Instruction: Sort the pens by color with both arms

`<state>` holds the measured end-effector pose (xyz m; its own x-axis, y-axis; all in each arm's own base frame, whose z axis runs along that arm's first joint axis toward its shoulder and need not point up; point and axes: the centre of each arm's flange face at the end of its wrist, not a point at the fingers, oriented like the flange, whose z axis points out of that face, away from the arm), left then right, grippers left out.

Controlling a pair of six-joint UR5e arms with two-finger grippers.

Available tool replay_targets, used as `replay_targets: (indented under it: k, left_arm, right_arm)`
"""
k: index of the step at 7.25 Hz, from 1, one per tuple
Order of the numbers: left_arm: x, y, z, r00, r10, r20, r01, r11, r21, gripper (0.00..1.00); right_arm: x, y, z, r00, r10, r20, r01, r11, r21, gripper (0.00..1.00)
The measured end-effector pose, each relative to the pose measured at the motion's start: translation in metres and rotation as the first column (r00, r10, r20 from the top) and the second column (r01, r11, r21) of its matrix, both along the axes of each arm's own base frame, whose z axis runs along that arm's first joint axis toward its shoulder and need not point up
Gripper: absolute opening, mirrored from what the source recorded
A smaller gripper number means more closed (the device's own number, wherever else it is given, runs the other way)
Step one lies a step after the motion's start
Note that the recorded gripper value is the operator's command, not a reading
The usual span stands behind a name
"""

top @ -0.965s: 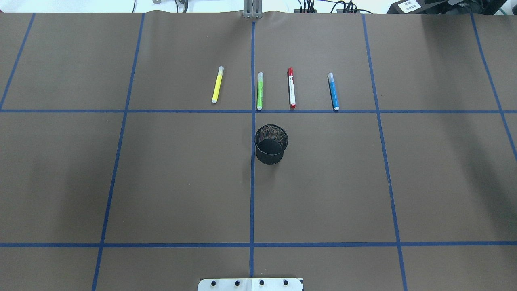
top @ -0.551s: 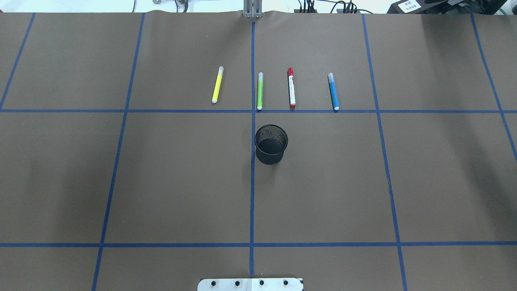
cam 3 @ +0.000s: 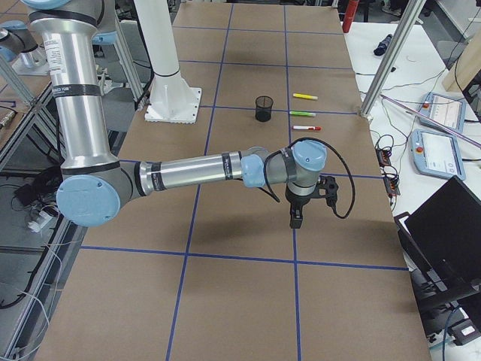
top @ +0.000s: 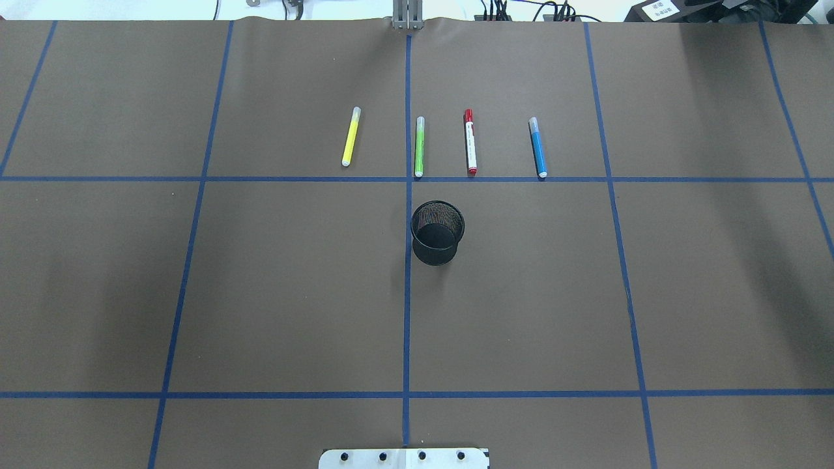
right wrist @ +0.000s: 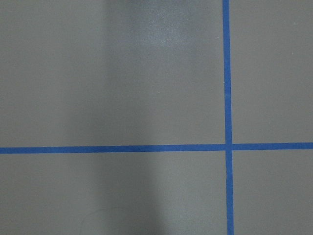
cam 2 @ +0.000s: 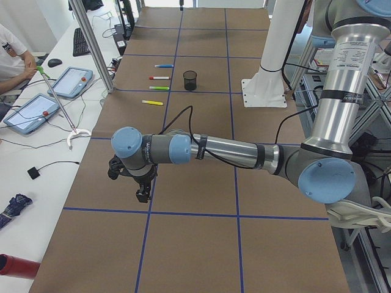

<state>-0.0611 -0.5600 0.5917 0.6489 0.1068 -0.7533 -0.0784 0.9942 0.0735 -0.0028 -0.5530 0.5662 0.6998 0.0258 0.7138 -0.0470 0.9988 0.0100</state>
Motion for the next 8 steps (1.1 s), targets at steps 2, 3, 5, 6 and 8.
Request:
replay_targets:
  k: [2,3,5,6,8]
  left_arm:
    - [0.0000,0.0002,0.0003,1.000,0.000,0.000,0.000,1.000,-0.001,0.99]
    - [0.0000,0.0002,0.0000,1.000,0.000,0.000,0.000,1.000,-0.001,0.99]
    - [0.0000,0.0001,-0.0008,1.000,-0.001,0.000,0.001,1.000,-0.001,1.00]
    - [0.0000,0.0000,-0.0008,1.000,-0.001,0.000,0.001,1.000,-0.001,0.99]
    - [0.0000,0.0000,-0.0010,1.000,-0.001,0.000,0.001,1.000,0.000,0.99]
  right_arm:
    - [0.0000,0.0014,0.0014,1.000,0.000,0.002,0.000,1.000,-0.003,0.99]
    - [0.0001,0.0030,0.0017,1.000,0.000,0.003,0.000,1.000,-0.004,0.99]
    - [0.0002,0.0043,0.0011,1.000,0.000,0.003,0.000,1.000,-0.003,0.99]
    - [0.0003,0.0044,0.0011,1.000,0.000,0.003,0.000,1.000,-0.003,0.99]
    - [0.0002,0.0046,0.0012,1.000,0.000,0.004,0.000,1.000,-0.004,0.99]
